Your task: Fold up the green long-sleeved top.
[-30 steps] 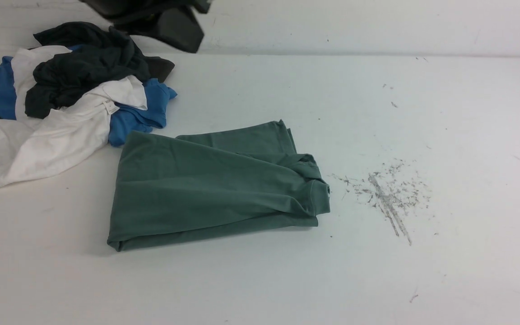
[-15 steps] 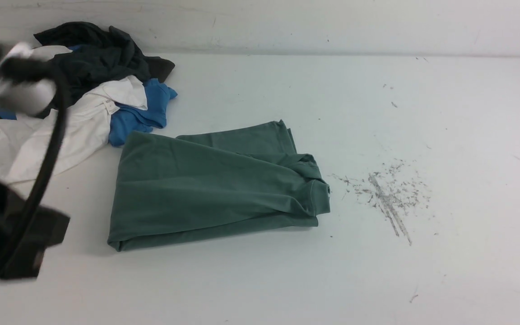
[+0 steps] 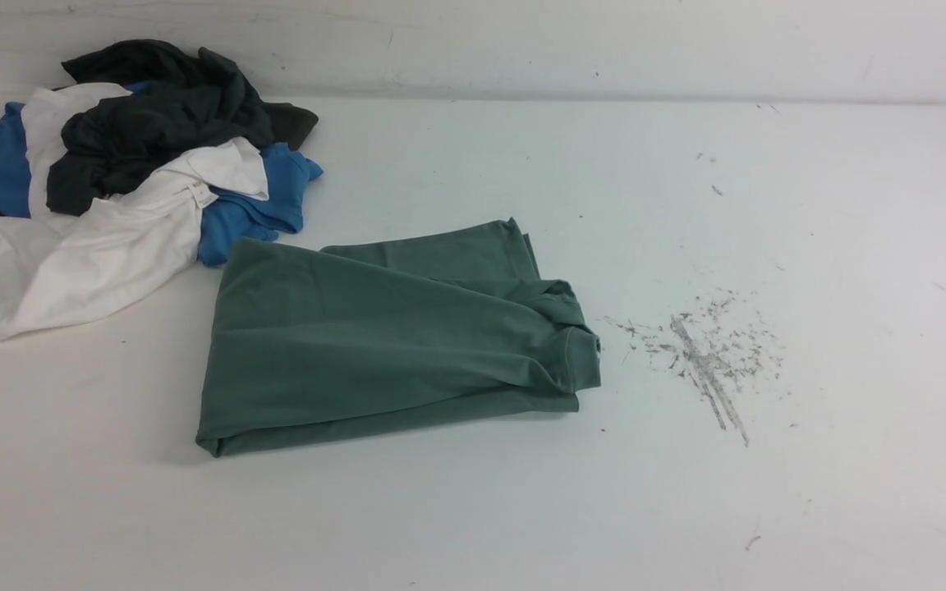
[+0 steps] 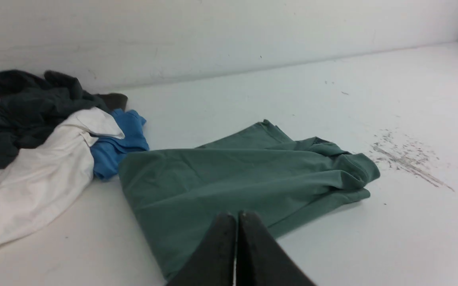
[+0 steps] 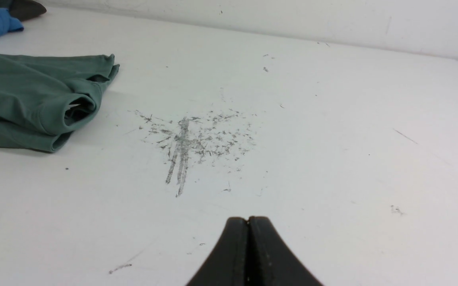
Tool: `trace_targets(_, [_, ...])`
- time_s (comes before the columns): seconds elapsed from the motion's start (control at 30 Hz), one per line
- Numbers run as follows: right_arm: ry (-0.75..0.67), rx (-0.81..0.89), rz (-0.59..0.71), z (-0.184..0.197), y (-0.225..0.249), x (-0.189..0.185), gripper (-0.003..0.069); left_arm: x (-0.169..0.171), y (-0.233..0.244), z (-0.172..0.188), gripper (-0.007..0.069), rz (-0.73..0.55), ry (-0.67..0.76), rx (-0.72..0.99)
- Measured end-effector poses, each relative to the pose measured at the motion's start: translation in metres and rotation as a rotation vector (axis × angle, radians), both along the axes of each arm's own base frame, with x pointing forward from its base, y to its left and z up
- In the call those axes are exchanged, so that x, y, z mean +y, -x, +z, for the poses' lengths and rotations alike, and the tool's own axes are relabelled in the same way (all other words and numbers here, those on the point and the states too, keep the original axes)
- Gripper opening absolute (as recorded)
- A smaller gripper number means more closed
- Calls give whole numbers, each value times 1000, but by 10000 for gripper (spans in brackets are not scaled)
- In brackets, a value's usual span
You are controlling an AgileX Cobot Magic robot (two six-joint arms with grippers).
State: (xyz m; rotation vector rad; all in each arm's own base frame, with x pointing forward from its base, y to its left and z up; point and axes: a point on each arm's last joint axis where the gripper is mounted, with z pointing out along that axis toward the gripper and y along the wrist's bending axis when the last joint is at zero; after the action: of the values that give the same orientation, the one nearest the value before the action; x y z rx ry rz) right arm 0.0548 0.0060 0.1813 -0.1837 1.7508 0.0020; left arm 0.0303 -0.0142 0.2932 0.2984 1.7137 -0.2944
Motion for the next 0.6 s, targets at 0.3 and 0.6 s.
trace_targets(0.3, [0, 0, 0, 0, 0, 0, -15, -2, -6, -32, -4, 2, -32, 73])
trace_targets(0.6, [0, 0, 0, 0, 0, 0, -15, -3, -9, -44, -4, 4, -37, 113])
